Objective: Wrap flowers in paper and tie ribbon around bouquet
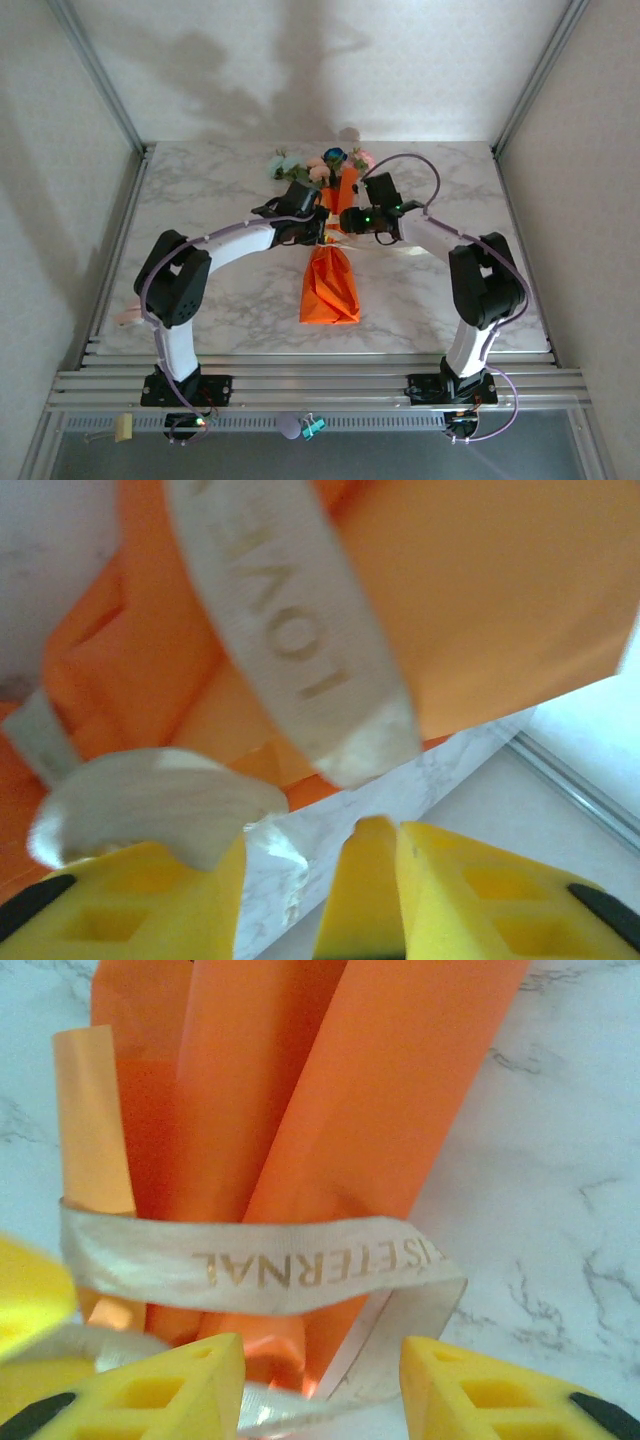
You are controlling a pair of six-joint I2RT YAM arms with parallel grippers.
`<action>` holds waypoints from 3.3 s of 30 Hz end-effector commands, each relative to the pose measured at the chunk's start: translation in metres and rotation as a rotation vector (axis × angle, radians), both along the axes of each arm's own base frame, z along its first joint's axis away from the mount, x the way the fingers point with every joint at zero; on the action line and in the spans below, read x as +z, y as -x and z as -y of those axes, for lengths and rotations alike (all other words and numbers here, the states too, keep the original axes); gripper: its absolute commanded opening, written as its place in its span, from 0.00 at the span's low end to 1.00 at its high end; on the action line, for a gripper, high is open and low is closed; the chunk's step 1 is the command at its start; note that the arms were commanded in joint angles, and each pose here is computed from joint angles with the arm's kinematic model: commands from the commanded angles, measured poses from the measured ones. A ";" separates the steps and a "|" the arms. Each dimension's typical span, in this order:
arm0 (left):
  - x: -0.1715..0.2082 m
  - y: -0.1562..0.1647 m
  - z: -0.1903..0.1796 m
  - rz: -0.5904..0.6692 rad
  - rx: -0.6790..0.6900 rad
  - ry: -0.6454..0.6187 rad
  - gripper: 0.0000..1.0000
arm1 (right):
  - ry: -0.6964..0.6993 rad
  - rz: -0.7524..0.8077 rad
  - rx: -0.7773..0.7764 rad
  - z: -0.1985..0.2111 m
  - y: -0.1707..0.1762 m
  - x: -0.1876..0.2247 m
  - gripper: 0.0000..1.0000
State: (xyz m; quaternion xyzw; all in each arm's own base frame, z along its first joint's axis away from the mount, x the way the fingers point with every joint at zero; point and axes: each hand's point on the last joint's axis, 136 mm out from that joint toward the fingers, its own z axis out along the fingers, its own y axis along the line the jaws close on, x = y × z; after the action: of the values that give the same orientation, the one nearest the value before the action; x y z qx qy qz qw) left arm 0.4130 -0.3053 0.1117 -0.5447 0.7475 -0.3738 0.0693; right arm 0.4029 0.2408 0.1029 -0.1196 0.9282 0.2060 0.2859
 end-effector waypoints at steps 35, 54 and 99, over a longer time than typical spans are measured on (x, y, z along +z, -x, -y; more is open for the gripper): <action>0.049 0.046 -0.006 0.062 -0.186 -0.052 0.53 | 0.053 0.085 0.151 -0.020 -0.030 -0.014 0.14; 0.013 0.015 0.009 0.063 -0.015 -0.050 0.77 | 0.061 0.136 0.143 -0.001 -0.003 0.025 0.00; 0.010 -0.003 -0.004 0.081 -0.110 -0.269 0.39 | -0.083 -0.021 0.018 0.027 0.017 -0.013 0.34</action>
State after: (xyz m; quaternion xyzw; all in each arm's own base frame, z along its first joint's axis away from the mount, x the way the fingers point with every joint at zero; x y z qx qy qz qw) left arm 0.4112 -0.3061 0.1006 -0.4841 0.8135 -0.2954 0.1289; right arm 0.3827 0.2209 0.1022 -0.1542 0.9186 0.2160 0.2928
